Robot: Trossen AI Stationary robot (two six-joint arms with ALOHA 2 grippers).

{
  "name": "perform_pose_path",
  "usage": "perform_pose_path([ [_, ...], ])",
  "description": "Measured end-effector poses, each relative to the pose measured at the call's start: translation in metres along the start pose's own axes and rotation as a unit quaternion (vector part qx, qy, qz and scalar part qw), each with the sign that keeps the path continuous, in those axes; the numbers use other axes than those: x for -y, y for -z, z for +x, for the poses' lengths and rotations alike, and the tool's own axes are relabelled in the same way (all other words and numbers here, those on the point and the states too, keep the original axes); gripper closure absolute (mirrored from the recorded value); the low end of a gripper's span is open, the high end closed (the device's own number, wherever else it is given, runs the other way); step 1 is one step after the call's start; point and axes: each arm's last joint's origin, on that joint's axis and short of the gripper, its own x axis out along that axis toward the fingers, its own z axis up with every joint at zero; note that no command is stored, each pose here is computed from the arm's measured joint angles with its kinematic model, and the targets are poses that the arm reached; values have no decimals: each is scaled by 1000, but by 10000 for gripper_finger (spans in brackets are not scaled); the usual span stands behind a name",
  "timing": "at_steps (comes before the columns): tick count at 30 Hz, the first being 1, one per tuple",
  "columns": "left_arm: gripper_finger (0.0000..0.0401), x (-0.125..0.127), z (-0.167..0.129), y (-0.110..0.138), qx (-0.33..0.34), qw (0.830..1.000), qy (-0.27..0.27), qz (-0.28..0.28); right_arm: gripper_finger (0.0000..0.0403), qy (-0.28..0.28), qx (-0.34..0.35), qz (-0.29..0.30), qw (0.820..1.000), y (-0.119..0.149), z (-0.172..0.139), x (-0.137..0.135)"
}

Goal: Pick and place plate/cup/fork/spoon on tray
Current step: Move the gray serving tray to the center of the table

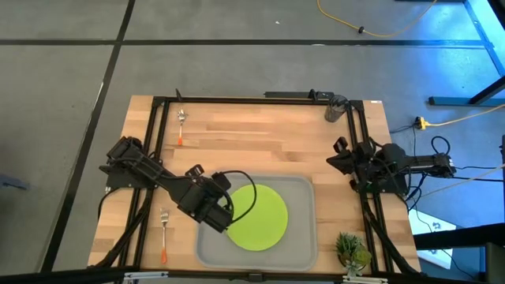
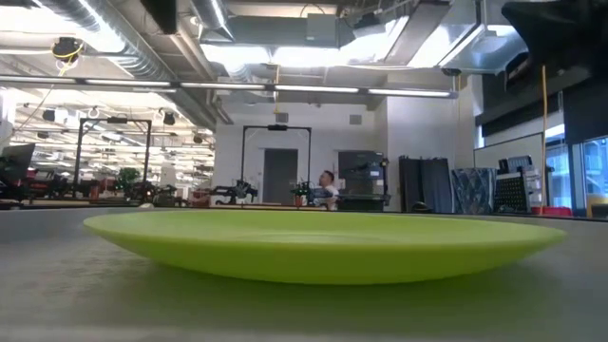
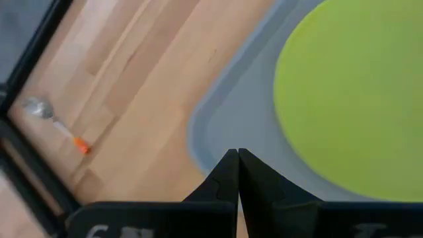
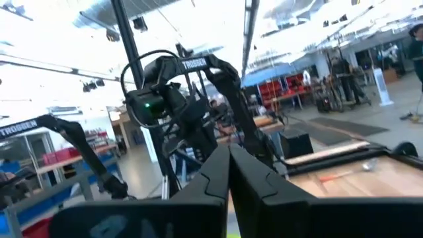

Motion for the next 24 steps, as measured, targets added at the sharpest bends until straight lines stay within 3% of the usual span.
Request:
perform_pose_path([
  [8,401,-12,10,23,-7,999,3,-33,399,66,-121,7,990,-30,6,-8],
  [12,401,-19,20,34,-20,998,42,-46,400,98,-197,31,975,-50,17,-14],
  [17,401,-23,49,55,-43,991,116,-42,401,142,-321,64,934,-59,43,-17],
  [24,401,-23,93,77,-44,978,202,-22,401,188,-448,171,857,-36,91,-12],
])
